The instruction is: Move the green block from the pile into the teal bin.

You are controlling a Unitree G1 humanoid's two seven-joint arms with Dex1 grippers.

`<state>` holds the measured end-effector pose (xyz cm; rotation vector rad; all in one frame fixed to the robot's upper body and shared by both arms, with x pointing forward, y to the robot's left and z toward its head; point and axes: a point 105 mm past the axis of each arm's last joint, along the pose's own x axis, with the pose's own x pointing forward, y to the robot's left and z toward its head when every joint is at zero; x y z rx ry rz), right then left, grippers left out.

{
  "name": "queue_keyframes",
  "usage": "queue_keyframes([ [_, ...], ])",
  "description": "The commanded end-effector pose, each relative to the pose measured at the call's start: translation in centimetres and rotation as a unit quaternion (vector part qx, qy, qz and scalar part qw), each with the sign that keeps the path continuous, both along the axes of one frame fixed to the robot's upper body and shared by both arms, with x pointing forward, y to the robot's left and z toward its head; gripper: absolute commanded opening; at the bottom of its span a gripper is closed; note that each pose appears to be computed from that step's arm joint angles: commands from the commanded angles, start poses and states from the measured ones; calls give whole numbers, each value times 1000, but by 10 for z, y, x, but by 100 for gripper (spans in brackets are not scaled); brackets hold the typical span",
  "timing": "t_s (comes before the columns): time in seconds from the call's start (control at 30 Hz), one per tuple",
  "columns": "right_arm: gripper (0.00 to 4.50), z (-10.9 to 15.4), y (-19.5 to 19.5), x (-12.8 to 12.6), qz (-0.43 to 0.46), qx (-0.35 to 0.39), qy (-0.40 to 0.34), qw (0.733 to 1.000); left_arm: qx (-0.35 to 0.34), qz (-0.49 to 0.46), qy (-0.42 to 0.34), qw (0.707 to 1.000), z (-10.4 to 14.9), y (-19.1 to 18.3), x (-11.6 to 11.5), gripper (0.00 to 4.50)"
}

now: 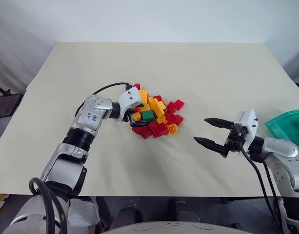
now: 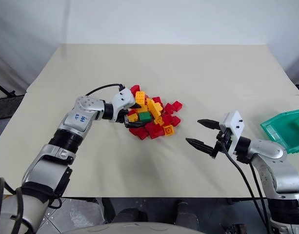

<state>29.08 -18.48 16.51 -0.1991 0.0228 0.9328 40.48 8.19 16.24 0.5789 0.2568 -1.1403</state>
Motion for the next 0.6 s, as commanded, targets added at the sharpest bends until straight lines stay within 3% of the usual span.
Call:
queue_keyframes([
  [0.03,450,16,-1,-4,-5,9,-33,999,26,-5,24,999,-4,-3,1,448],
  [0.6,450,21,1,-6,-9,17,-41,999,72,-26,96,992,-11,9,-17,448],
])
